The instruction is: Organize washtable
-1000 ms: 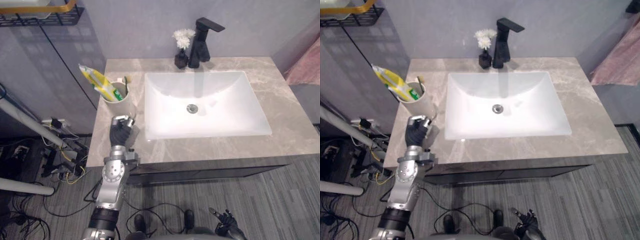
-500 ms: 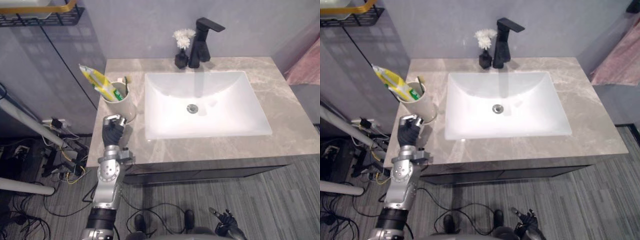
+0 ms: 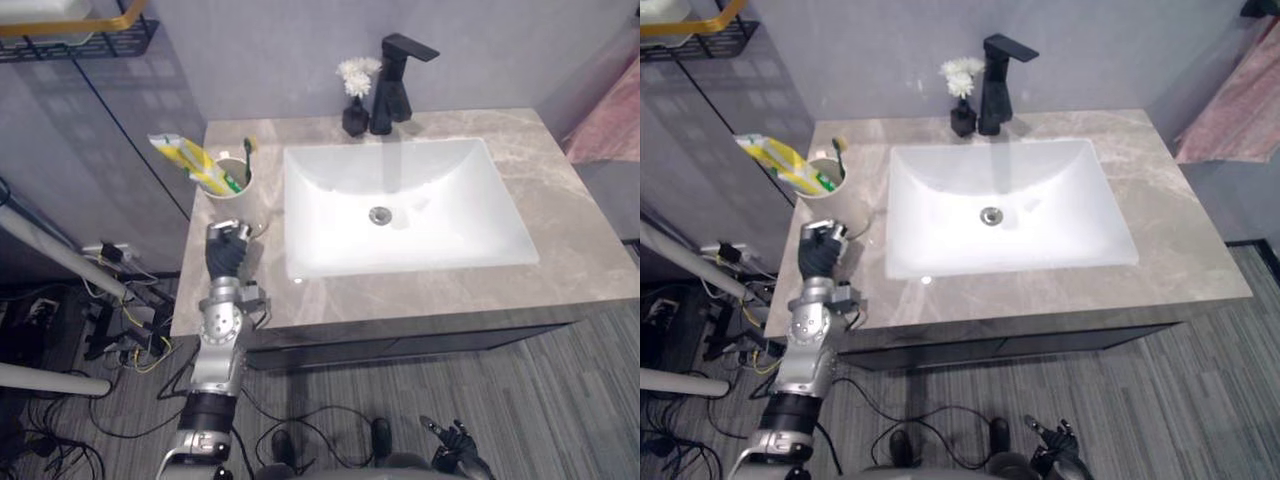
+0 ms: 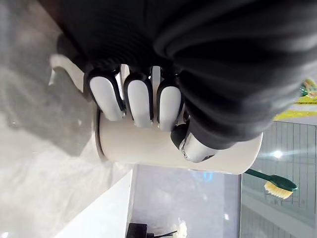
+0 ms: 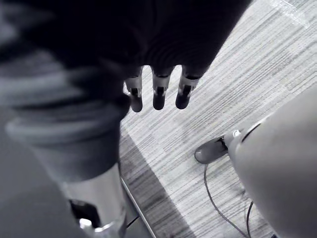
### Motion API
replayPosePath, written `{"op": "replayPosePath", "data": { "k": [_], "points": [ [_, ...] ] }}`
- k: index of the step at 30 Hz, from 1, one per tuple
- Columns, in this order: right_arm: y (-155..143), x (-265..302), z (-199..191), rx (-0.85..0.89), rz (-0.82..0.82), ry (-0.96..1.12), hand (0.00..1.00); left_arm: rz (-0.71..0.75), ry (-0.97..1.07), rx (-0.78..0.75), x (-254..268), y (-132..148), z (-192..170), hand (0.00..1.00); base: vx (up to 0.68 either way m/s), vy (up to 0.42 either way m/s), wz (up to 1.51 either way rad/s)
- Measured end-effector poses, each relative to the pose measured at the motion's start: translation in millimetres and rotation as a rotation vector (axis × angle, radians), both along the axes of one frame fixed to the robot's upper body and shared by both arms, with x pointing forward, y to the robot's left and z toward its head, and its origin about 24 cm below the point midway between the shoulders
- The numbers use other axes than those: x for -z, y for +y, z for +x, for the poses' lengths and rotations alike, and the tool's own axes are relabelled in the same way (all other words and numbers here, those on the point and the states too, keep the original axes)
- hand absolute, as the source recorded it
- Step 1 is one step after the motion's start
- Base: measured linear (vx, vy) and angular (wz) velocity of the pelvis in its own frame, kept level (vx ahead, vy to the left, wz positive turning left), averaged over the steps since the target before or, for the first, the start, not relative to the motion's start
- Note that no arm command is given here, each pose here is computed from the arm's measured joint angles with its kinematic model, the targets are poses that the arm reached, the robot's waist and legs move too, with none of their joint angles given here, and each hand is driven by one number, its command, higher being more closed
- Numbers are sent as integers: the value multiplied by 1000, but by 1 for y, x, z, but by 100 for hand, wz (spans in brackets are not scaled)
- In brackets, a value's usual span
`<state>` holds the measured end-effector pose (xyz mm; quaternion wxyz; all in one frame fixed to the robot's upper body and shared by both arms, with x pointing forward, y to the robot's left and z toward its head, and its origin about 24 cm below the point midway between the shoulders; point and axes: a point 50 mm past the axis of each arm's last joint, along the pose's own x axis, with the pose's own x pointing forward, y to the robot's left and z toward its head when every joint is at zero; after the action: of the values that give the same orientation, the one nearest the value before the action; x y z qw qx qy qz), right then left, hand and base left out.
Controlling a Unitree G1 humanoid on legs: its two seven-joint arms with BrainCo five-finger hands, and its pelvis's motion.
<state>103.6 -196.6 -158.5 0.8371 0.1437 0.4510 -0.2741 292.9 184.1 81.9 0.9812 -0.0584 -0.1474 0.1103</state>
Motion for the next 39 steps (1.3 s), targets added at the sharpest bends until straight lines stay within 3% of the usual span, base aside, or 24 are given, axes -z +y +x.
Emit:
{"op": "replayPosePath", "data": {
  "k": [9, 23, 39],
  "points": [
    [-2, 0, -3, 20, -1, 4, 0, -12, 5, -40, -2, 3, 8, 100, 0, 0, 0],
    [-8, 0, -7, 62, -7, 4, 0, -7, -19, -205, -20, 38, 26, 100, -1, -5, -5],
    [-14, -8, 6, 81, -26, -76, 0, 26, -196, -355, -106, 78, 58, 100, 2, -24, -11]
  ]
}}
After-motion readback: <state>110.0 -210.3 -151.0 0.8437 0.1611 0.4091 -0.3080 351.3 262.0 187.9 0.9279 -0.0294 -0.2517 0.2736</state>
